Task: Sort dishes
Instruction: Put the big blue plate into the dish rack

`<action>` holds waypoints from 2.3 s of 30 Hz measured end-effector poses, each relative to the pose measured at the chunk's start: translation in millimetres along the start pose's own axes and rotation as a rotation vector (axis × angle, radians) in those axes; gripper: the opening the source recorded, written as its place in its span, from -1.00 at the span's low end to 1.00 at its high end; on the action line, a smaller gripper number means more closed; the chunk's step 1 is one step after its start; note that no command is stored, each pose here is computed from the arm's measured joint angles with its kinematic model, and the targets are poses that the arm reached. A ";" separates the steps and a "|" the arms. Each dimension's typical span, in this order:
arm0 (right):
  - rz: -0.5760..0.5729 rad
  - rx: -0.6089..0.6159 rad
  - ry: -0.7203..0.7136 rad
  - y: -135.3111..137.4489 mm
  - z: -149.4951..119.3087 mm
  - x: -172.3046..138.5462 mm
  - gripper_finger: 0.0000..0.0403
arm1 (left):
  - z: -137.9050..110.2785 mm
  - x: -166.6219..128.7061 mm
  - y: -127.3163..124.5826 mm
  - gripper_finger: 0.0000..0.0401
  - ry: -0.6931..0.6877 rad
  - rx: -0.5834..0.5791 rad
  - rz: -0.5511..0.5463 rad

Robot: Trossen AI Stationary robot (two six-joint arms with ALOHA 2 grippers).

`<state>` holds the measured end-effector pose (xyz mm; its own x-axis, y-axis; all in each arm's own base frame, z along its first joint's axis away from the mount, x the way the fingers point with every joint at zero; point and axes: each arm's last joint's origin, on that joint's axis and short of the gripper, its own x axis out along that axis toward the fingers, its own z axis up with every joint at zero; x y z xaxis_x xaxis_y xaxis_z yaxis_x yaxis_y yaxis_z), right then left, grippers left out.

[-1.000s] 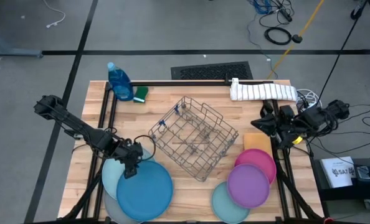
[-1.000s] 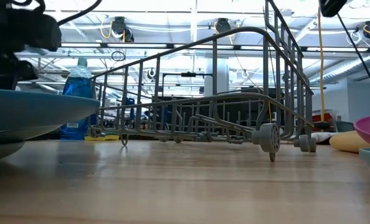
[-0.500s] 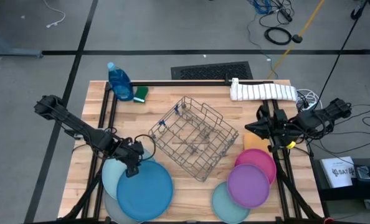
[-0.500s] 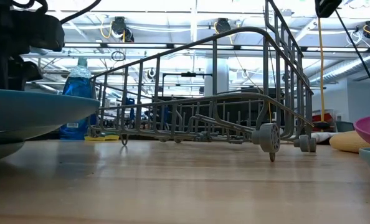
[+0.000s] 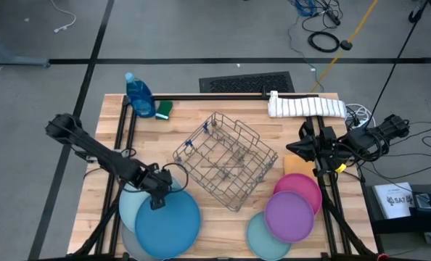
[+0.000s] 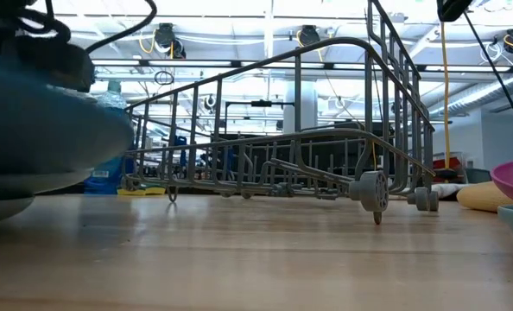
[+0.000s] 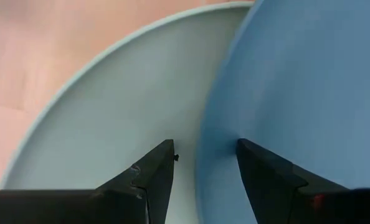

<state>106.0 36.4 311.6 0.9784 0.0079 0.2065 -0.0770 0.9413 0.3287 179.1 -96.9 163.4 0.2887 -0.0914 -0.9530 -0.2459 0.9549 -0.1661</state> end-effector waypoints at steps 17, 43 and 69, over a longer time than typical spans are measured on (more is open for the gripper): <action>-0.001 -0.001 0.001 -0.1 -0.2 0.0 -0.97 | 0.6 11.8 -0.4 -0.81 0.021 0.032 0.057; -0.014 -0.060 0.060 1.6 -9.8 9.0 -0.97 | 0.9 12.0 0.1 -1.00 0.008 0.081 0.073; -0.025 -0.087 0.074 2.0 -12.6 12.0 -0.97 | 13.0 -6.6 -8.2 -1.00 -0.006 0.112 0.121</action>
<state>120.0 42.6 303.1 0.9916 0.0065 0.1294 -0.0390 0.9673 0.2508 191.2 -100.5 174.4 0.2689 0.0276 -0.9628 -0.1742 0.9845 -0.0205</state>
